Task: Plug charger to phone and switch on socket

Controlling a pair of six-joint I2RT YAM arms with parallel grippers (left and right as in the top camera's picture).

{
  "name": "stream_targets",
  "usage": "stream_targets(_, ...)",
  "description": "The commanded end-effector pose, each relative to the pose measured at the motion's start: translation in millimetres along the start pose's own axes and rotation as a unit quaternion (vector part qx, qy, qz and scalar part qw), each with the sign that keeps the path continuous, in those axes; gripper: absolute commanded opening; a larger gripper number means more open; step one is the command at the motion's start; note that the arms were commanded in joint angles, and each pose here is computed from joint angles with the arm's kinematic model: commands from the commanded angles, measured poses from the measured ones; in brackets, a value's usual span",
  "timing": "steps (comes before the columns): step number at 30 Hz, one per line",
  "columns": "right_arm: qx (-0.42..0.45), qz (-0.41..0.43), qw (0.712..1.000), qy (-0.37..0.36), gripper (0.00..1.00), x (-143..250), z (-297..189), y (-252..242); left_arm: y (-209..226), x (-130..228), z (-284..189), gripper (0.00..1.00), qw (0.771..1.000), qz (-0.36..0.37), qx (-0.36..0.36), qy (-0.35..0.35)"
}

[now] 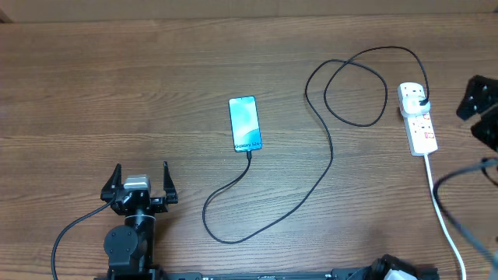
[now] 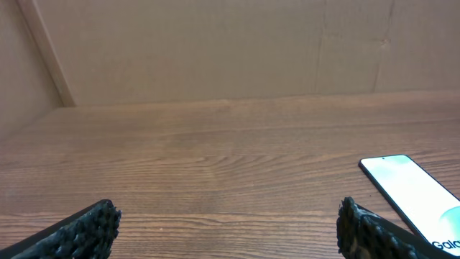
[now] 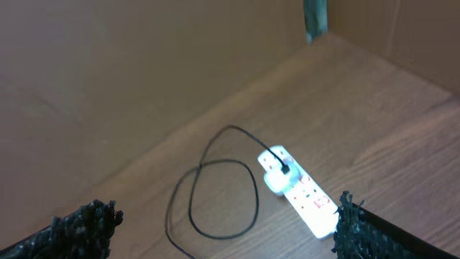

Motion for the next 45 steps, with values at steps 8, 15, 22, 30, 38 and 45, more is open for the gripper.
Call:
stream_targets(8,-0.038,-0.01,0.998,-0.048,1.0,20.3,-40.1,-2.3,0.0,-0.4,-0.3,1.0,1.0,0.007,0.002,-0.003)
stream_targets(15,-0.114,-0.035,0.988,-0.103,1.0,50.4,-21.3,-7.2,0.0,-0.3,-0.3,1.0,1.0,0.007,0.001,-0.003)
stream_targets(22,-0.172,-0.051,0.976,-0.126,1.0,95.8,18.3,-21.5,0.0,-0.4,-0.3,0.99,1.0,0.007,0.002,-0.003)
stream_targets(30,-0.163,-0.05,0.978,-0.122,1.0,144.6,47.7,-58.2,0.0,-0.4,-0.3,1.0,1.0,0.007,0.002,-0.003)
stream_targets(38,-0.181,-0.051,0.97,-0.156,1.0,163.0,43.0,-71.5,0.0,-0.4,-0.3,1.0,1.0,0.007,0.002,-0.003)
stream_targets(45,-0.185,-0.048,0.965,-0.18,1.0,172.6,40.7,-77.7,0.0,-0.4,-0.3,1.0,1.0,0.007,0.002,-0.003)
Point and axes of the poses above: each gripper's point midway between its finger pads, its own z axis out along the fingers, its own y axis along the line the jaws close on, x = y × z, the point moved 4 cm from there along -z, back along the fingers, and after that the axes turned 13 degrees about z, right-handed, at the moved point
